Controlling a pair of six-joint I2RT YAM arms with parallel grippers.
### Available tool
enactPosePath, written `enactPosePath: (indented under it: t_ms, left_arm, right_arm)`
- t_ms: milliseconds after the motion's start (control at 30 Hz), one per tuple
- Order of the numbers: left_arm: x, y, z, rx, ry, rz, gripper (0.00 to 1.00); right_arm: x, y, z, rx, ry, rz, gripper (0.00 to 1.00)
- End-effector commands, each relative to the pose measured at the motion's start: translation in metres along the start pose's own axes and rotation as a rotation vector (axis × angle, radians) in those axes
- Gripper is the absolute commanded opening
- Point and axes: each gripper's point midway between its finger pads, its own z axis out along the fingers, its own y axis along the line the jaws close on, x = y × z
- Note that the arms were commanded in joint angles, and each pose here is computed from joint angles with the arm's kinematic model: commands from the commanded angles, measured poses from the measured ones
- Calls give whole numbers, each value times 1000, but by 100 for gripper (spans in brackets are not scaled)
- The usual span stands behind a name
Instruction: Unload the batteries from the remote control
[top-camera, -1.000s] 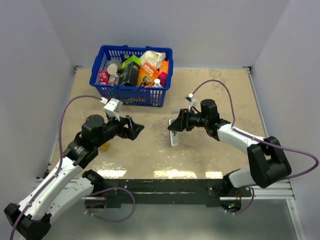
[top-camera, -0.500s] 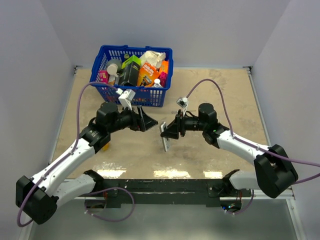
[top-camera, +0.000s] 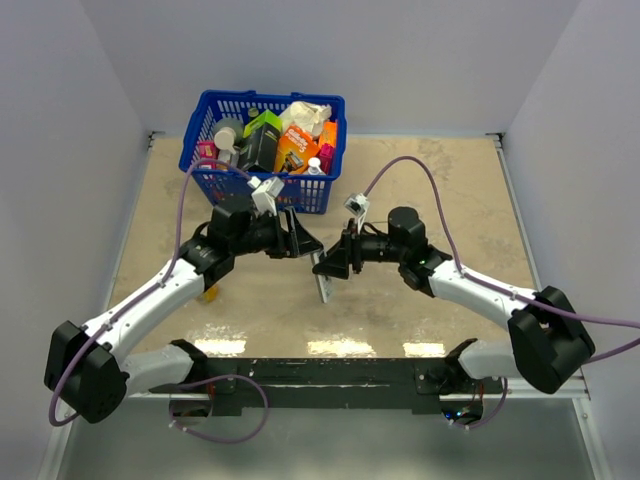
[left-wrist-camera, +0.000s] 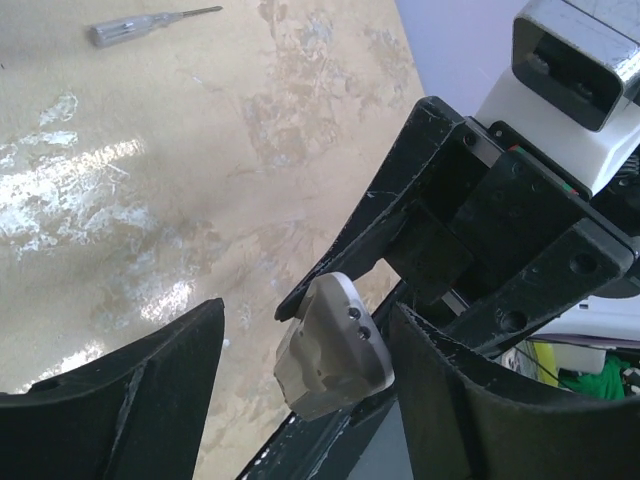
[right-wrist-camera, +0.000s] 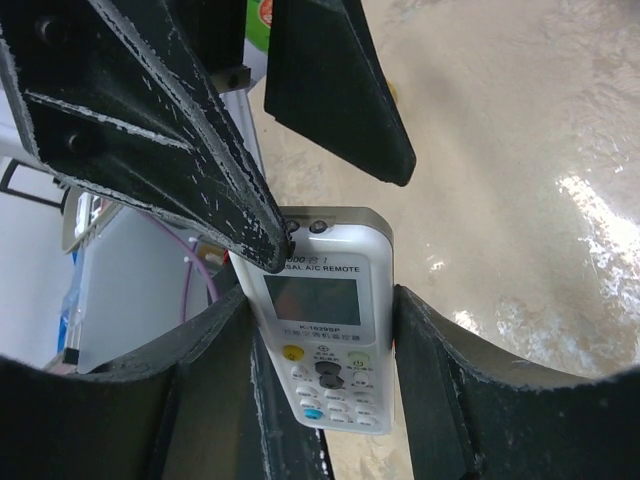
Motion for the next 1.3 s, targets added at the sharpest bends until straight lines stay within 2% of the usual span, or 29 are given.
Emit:
enactPosePath:
  t_ms: [0,267,600,700,733,800,833,933,967,1000,1033,1267]
  left_arm:
    - [-3,-6,1,18,16,-23,69]
    - [12,7,5,-17,66,-64,58]
    - [30,9,9,16,121,-147,63]
    - [32,14,10,-6,127,-144,53]
    - [34,16,12,-10,134,-146,44]
    - [36,18,14,-12,142,-152,33]
    - [35,18,14,-13,141,-157,20]
    - [33,20,16,-25,134,-157,0]
    - [33,22,16,-40,132,-163,0]
    - [32,24,16,-50,125,-164,0]
    - [29,24,16,-60,114,-167,0]
    - [13,21,17,-94,71,-209,0]
  right_arm:
    - [-29,11,3,0,-70,-64,36]
    - [-26,7,8,20,-70,-60,36]
    - [-22,0,9,43,-67,-56,35]
    - [-23,-1,9,52,-64,-65,36]
    - [-23,-2,9,61,-68,-70,36]
    - [-22,-6,9,79,-63,-68,39]
    - [-21,-9,8,93,-61,-64,41]
    - [-20,-18,7,143,-61,-59,59]
    - [-22,-21,6,167,-66,-64,63]
    - [-23,-22,4,184,-69,-67,73]
    - [-24,-22,2,198,-73,-74,75]
    - [-15,-42,-22,421,-85,-257,78]
